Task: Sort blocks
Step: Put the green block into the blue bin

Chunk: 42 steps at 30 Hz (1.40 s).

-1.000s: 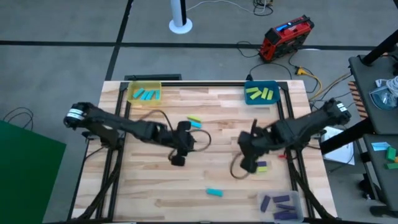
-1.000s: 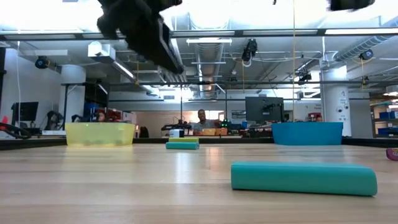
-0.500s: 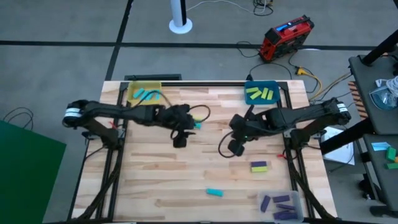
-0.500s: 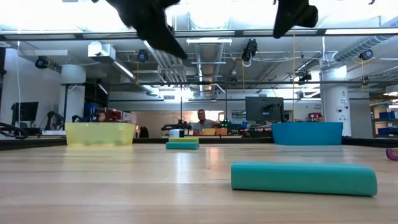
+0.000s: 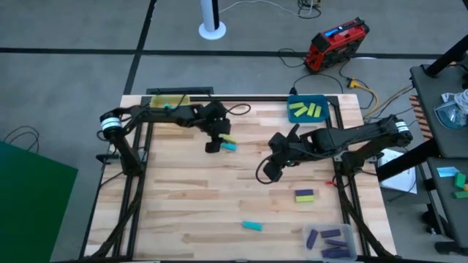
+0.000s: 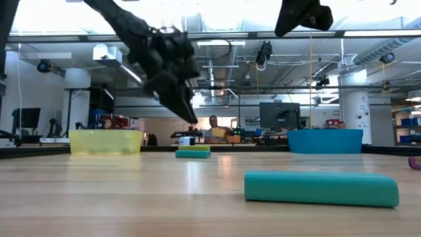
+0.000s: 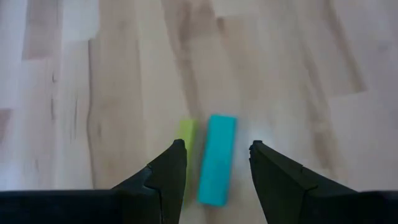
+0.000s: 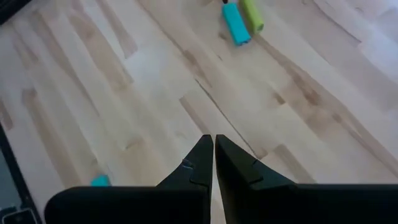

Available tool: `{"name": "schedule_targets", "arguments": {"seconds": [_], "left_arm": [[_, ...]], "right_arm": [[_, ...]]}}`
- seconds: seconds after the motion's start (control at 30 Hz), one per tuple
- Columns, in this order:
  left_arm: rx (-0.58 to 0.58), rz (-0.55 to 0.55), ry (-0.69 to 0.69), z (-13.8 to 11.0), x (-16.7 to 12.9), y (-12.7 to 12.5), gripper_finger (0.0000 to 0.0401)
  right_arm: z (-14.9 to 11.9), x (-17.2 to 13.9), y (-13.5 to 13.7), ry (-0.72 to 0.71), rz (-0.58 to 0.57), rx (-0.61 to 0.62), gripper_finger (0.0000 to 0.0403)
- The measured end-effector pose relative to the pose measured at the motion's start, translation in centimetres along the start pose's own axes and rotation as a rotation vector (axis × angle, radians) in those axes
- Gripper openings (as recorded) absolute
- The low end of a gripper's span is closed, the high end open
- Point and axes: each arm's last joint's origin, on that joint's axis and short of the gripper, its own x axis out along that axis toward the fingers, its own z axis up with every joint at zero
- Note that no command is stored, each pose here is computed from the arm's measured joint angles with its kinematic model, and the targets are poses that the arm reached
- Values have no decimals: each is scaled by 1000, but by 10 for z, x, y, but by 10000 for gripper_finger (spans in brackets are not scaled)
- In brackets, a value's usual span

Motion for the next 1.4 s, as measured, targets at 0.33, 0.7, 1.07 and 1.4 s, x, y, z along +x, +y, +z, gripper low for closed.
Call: {"name": "schedule_targets", "arguments": {"seconds": [0.33,0.7,1.07,1.4], "left_arm": [[14,-18,19,-18,23,20,155],[-46,-37,75,-32,46,24,155],[-66,-27,67,-34,46,28,155],[-102,-4,46,-32,47,31,154]], "right_arm": [[-3,6,-3,-17,-48,54,9],[-8,13,-7,-14,-75,120,9],[-4,14,-2,-55,-28,148,9],[-4,14,-2,-55,-25,224,9]]}}
